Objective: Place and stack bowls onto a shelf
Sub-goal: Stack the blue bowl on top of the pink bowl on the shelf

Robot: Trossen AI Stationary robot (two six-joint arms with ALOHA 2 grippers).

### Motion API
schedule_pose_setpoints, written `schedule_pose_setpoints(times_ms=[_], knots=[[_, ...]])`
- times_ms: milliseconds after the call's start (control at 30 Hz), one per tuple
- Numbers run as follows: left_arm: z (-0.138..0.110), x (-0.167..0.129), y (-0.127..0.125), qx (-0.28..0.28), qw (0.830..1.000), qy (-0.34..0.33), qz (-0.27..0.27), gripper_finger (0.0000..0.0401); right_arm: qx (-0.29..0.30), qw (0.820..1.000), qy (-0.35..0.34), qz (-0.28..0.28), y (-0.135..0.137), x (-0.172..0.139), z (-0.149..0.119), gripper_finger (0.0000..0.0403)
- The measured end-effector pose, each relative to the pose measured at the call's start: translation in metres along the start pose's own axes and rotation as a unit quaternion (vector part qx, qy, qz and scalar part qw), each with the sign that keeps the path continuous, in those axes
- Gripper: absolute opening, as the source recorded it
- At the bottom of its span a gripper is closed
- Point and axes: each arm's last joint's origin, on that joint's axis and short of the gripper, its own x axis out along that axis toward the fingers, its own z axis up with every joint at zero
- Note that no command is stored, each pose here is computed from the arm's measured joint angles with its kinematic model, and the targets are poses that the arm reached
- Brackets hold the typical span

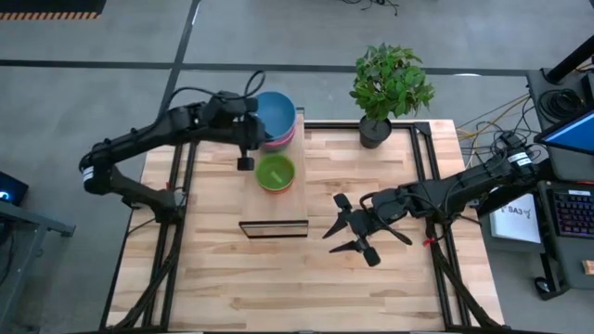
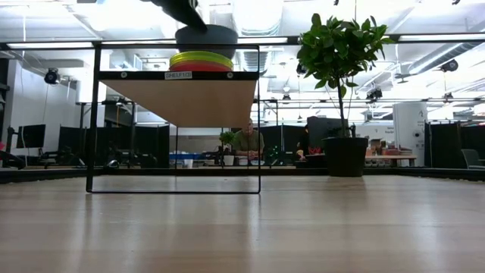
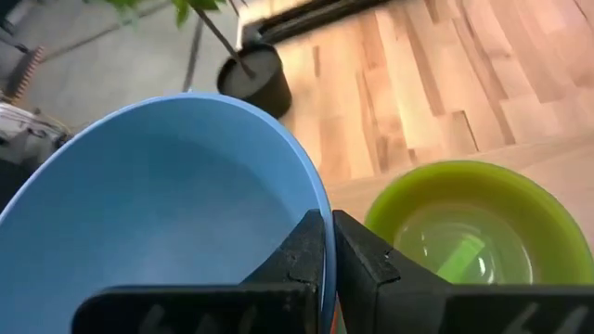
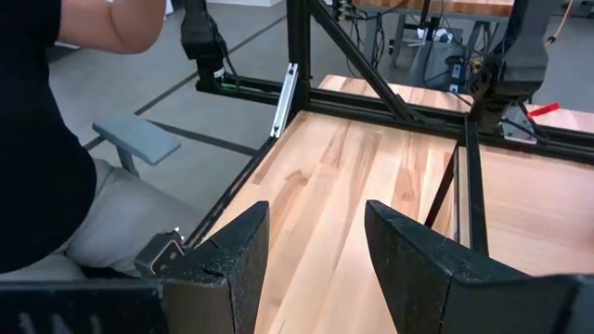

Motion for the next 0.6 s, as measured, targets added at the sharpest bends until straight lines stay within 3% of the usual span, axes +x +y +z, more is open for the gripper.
schedule_pose_setpoints(times_ms=[233, 400, 600], knots=[[0.003, 0.011, 0.004, -0.004, 1.000, 0.025, -0.002, 0.0000, 0.000, 1.000, 0.002, 0.000, 0.000, 0.000, -0.001, 0.0168], [0.001, 0.017, 0.007, -0.010, 0.997, 0.059, 0.046, 0.0001, 0.000, 1.000, 0.004, 0.000, 0.000, 0.001, -0.002, 0.0169], [0.001, 0.019, 0.007, -0.010, 0.997, 0.066, 0.049, 0.0036, 0.003, 1.000, 0.005, 0.000, 0.000, 0.001, -0.003, 0.0169]])
